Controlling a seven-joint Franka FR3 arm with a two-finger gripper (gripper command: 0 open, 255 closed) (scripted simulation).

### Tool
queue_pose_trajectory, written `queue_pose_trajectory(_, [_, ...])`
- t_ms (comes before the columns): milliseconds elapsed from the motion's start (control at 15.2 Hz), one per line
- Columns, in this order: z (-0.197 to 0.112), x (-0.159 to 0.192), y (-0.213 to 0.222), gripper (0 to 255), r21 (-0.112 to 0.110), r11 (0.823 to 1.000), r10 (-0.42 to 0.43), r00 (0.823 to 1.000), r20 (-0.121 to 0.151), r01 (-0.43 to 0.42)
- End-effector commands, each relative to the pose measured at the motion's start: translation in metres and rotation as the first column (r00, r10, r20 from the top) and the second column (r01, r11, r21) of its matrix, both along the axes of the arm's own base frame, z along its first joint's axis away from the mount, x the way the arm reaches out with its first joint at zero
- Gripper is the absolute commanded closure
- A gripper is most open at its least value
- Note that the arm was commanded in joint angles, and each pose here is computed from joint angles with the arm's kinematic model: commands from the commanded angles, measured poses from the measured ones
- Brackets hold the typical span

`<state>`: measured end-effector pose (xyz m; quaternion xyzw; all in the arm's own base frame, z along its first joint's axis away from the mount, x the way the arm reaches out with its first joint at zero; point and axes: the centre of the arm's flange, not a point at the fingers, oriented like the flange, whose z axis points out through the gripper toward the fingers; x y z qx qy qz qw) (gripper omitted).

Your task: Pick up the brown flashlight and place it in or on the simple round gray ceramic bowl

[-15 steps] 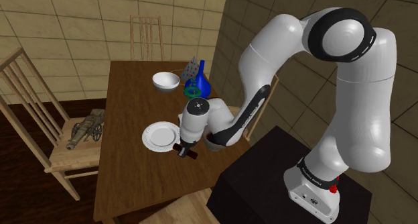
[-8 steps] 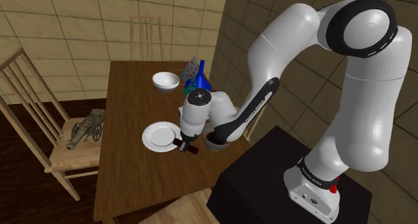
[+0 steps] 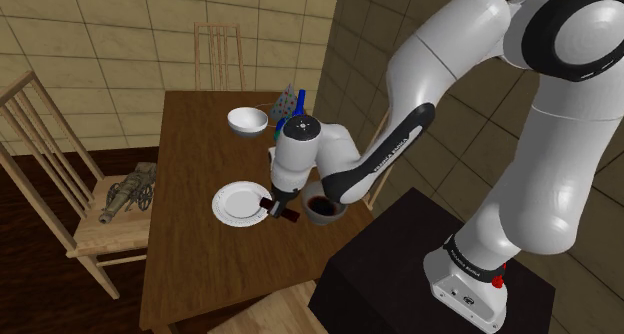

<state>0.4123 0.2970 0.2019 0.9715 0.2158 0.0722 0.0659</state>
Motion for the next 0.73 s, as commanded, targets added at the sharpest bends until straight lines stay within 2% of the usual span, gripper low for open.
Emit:
queue_pose_trajectory(0, [0.011,0.001,0.001,255,0.000,1.000,0.000,1.000,-0.001,0.000])
queue_pose_trajectory(462, [0.043,0.001,0.001,255,0.000,1.000,0.000,1.000,-0.001,0.000])
queue_pose_trajectory(660, [0.043,-0.003,-0.039,255,0.000,1.000,0.000,1.000,-0.001,0.000])
